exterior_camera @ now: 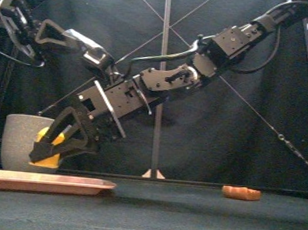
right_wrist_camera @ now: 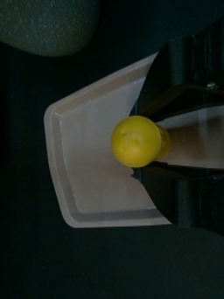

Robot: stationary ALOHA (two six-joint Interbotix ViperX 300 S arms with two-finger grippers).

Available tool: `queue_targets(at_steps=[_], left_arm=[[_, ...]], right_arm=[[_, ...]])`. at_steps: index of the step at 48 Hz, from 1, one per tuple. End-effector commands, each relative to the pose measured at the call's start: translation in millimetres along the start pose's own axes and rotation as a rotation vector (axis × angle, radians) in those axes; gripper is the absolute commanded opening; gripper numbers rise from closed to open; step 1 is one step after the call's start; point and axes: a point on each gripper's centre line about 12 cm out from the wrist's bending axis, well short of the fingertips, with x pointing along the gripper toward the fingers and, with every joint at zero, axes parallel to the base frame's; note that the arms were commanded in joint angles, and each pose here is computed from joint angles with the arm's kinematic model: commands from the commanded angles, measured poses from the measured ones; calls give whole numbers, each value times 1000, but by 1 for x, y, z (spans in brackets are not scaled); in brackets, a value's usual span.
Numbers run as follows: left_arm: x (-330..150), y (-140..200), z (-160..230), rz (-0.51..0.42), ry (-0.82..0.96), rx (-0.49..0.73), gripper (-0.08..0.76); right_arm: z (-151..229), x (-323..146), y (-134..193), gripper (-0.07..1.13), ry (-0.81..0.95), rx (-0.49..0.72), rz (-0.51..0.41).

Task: Pick the yellow can then place it on the pink plate
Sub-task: Drop yellow can on the pink plate and return to neutral

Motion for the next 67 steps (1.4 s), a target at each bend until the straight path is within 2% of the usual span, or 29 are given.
queue_targets(at_steps=[1, 12, 30, 42, 56, 67], left_arm=[[2, 0, 8, 2, -24, 3, 1], [2, 1, 8, 3, -23, 3, 1], [2, 1, 8, 4, -24, 0, 1], [2, 1, 8, 3, -23, 1, 1], [1, 0, 5, 2, -15, -1, 1], [1, 0, 5, 1, -15, 1, 1]], right_arm=[[26, -6, -4, 727, -60, 5, -6], [23, -5, -4, 896, -54, 19, -8], [41, -23, -3, 898, -121, 6, -6], [45, -72, -17, 898, -190, 25, -31], [36, -153, -30, 898, -372, 60, -73], [20, -188, -34, 898, -389, 86, -98]])
